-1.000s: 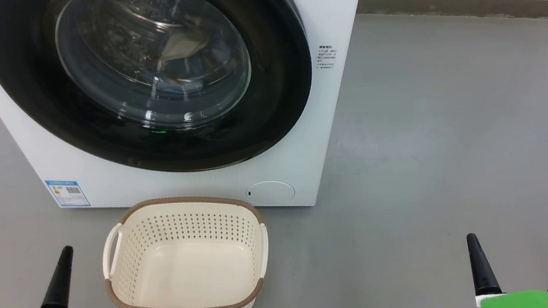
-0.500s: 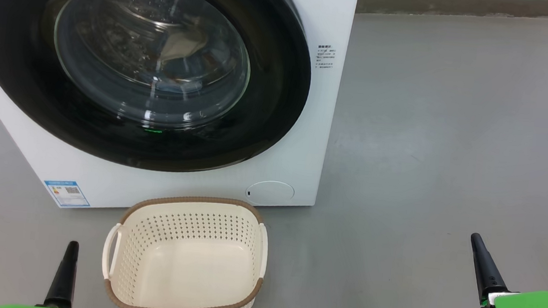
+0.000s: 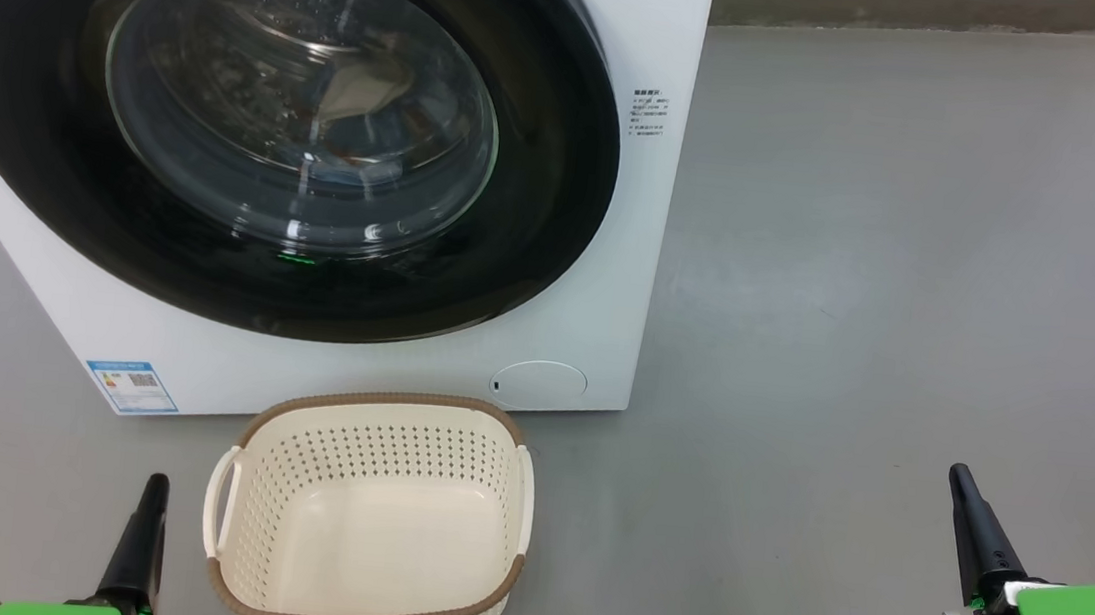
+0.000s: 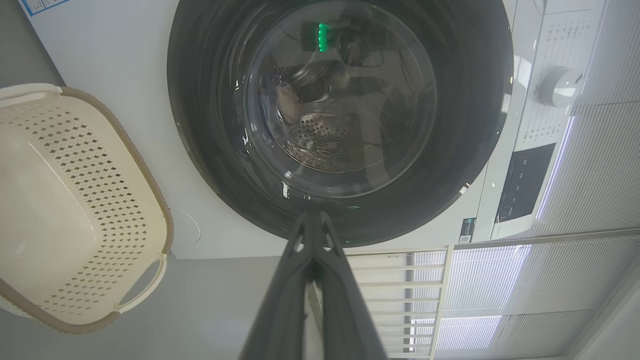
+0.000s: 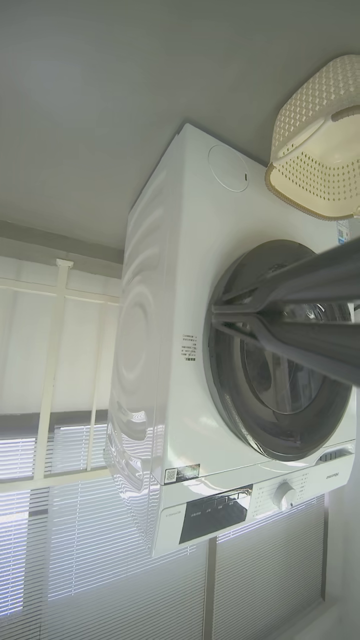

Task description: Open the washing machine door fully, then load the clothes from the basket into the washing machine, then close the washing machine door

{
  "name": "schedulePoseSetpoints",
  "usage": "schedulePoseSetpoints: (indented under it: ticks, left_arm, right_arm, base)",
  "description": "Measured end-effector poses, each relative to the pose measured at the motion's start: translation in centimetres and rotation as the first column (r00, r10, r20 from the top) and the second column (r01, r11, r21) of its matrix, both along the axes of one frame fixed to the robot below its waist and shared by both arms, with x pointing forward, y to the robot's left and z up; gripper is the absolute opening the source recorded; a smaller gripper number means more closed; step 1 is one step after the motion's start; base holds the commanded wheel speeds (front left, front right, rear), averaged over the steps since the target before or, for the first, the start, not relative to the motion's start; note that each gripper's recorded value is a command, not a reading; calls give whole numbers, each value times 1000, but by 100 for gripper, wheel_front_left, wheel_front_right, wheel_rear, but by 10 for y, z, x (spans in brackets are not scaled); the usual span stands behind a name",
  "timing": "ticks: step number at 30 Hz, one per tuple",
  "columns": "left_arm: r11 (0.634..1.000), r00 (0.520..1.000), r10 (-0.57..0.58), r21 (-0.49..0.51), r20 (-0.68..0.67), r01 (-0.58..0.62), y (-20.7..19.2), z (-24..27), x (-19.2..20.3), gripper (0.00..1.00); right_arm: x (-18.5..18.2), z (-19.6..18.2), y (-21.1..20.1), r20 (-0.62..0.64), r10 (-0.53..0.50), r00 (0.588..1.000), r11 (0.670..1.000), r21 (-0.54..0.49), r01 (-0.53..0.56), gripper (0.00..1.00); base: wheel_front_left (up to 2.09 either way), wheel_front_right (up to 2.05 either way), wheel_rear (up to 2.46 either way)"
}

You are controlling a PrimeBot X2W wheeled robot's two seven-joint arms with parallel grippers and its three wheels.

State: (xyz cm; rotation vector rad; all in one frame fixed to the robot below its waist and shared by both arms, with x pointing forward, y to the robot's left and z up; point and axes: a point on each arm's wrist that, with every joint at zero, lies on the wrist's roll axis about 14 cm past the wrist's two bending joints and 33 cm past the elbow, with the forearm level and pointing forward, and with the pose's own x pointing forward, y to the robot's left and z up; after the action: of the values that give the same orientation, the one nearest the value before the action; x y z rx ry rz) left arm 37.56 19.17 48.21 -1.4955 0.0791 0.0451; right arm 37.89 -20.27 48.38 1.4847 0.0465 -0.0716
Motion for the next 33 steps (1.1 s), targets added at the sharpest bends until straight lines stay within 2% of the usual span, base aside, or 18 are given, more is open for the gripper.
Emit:
schedulePoseSetpoints:
  ticks: [8,33]
  left_arm:
    - [997,1000,1,-71,11,0,-2,3,2,0]
    - [997,1000,2,-73,11,-1,-2,3,2,0]
  right_arm:
    - [0,1,-3,10,-13,1000,995,95,12,0]
    - [0,1,-3,10,-15,1000,995,98,14,0]
  base:
    - [0,0,0]
    - [0,0,0]
